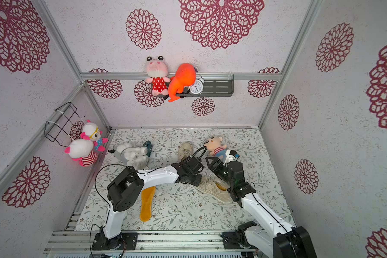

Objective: Remove the insole from the shoe
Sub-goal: Untie the shoelace on the shoe.

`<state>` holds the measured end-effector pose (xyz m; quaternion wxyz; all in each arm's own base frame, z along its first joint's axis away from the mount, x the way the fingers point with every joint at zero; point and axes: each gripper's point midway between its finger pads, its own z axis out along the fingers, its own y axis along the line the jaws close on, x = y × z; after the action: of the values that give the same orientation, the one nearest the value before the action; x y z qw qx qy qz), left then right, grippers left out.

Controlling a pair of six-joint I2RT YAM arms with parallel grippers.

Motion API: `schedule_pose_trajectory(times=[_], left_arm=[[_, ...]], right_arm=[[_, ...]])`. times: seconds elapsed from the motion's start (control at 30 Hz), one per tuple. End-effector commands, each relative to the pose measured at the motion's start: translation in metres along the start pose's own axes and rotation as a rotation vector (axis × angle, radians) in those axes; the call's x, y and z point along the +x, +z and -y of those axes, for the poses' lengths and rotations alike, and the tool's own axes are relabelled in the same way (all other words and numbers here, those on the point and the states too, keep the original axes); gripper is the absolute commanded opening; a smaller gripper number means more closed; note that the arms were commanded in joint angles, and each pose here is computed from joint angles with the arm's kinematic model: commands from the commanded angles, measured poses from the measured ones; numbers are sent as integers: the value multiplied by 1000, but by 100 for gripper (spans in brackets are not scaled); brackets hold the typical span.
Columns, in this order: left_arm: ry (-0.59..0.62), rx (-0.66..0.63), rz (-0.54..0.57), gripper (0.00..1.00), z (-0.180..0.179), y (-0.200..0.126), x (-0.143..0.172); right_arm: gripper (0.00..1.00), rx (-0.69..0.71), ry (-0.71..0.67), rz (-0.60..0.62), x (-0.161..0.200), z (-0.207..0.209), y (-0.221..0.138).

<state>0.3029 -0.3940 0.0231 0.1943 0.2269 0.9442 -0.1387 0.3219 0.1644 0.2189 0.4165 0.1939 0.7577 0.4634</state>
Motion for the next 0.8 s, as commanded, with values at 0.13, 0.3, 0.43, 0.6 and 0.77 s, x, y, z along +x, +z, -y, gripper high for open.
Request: schedule_pose_trajectory(times=[0.13, 0.3, 0.43, 0.6, 0.77], left_arm=[[128, -6, -310, 48, 3, 30, 101], [127, -2, -314, 48, 3, 31, 104], [130, 0, -318, 48, 3, 32, 105], [128, 0, -320, 48, 2, 33, 106], [128, 3, -316, 48, 2, 32, 106]], right_arm=[[64, -119, -40, 109, -14, -11, -6], [64, -134, -136, 151, -47, -49, -11], [64, -132, -186, 208, -88, -72, -15], [64, -99, -196, 285, -135, -74, -19], [64, -6, -184, 306, -166, -55, -16]])
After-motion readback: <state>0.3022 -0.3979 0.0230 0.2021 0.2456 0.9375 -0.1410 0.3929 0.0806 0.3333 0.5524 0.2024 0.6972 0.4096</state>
